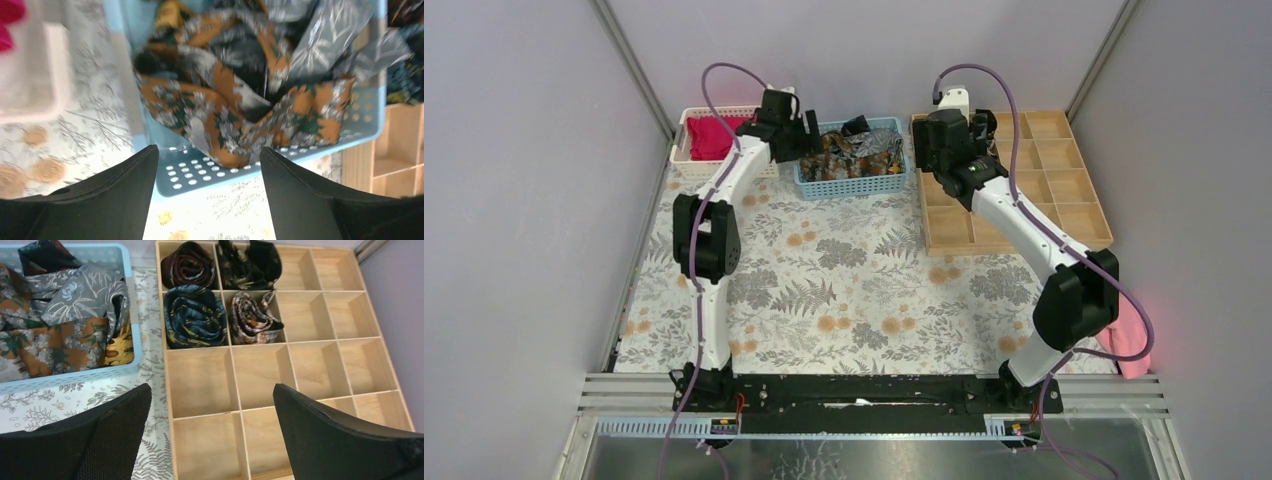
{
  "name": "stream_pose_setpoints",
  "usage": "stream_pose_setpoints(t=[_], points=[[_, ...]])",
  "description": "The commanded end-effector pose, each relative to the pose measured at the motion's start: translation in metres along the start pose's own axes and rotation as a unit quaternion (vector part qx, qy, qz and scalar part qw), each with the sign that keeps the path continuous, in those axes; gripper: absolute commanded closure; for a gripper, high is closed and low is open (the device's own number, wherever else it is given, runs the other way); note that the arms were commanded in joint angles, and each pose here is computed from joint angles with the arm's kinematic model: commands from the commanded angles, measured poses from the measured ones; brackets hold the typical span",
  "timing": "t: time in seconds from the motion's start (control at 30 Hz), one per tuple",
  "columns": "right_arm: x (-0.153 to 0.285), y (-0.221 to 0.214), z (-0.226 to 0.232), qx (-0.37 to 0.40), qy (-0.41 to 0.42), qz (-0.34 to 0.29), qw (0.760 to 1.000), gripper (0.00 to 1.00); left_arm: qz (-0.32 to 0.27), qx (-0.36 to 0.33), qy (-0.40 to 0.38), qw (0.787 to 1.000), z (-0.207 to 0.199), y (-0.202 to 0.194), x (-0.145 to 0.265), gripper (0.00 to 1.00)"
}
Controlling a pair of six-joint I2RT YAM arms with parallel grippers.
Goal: Roll the ties
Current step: Pick up the tie from the bin.
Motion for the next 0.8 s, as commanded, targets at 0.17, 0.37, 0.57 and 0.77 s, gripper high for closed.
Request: stream_pose_setpoints(t=[0.17,0.37,0.57,0.77], points=[[-0.012,-0.014,0.021,-0.029,0.036,0.023,0.999,0.03,0.029,-0.047,-0.017,0.998,-0.038,-0.048,-0.017,0.22],[-0.013,-0.022,0.024,-0.026,0.050,0.025,0.998,0.06,0.016,-0.036,-0.016,0.999,-0.037,-0.050,-0.035,0.25],[-0.016,-0.026,0.026,-0.020,0.050,0.029,0.998,0.06,0.007,-0.050,0.013,0.999,-0.027,-0.048,-0.045,0.23],[-0.020,-0.028,0.030,-0.022,0.053,0.031,0.998,0.11,0.011,-0.052,-0.013,0.998,-0.034,-0.048,-0.058,0.36]])
Point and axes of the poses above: each gripper's point midway between its finger pads, its own x axis back along the fingers, its own z axis along the line the jaws close on, y = z × x, the point moved 4 cm from there along x, back along the fingers
